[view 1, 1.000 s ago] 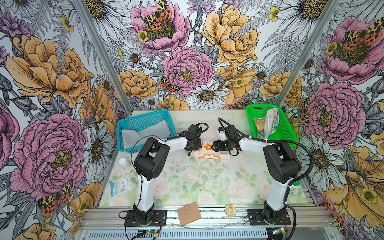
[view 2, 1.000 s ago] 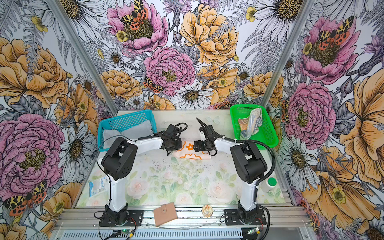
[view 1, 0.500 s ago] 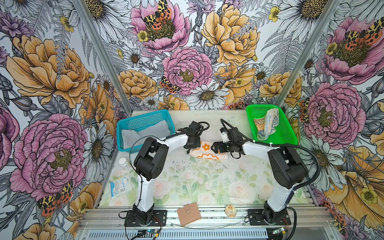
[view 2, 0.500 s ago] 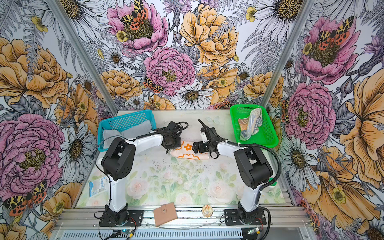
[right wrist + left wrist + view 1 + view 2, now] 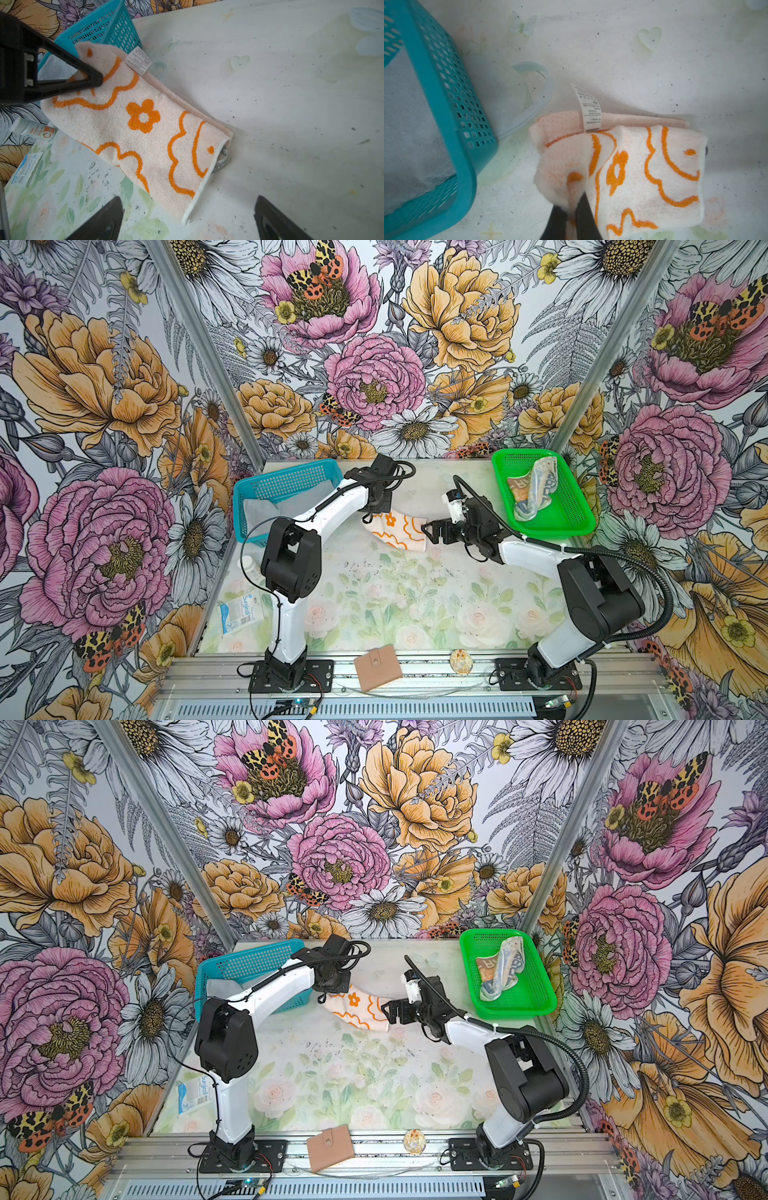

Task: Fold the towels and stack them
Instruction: 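Lift the folded towel with the left gripper and carry it over the teal basket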

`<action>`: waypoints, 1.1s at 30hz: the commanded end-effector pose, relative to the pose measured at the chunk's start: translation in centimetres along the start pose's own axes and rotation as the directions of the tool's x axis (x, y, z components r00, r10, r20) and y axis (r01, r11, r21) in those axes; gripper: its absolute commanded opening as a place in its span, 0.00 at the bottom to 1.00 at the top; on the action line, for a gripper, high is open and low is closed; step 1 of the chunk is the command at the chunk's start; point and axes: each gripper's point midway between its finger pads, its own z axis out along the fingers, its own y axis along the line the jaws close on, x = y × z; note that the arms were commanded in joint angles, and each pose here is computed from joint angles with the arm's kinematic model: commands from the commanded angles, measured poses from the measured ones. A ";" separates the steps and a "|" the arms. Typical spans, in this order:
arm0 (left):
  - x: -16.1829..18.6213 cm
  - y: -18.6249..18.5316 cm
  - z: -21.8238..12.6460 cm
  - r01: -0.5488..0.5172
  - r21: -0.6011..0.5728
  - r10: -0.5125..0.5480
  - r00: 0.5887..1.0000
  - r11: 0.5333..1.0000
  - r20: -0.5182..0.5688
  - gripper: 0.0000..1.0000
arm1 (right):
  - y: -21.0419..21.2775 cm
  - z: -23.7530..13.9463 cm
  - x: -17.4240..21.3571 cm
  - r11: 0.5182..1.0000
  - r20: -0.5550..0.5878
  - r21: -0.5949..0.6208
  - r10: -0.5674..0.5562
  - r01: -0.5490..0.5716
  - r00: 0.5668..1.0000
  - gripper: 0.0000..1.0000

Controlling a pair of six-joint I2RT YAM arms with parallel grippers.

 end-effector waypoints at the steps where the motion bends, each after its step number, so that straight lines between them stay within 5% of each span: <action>1: -1.5 2.5 -2.3 -0.058 -0.094 0.060 0.998 0.994 0.019 0.00 | 0.8 -0.3 -1.4 0.999 0.050 -0.042 -0.011 0.013 0.999 0.99; 33: -8.0 17.1 -9.9 0.108 -0.263 -0.060 0.981 0.959 0.183 0.00 | 2.1 0.5 -0.8 0.994 0.026 -0.105 -0.031 0.034 0.999 1.00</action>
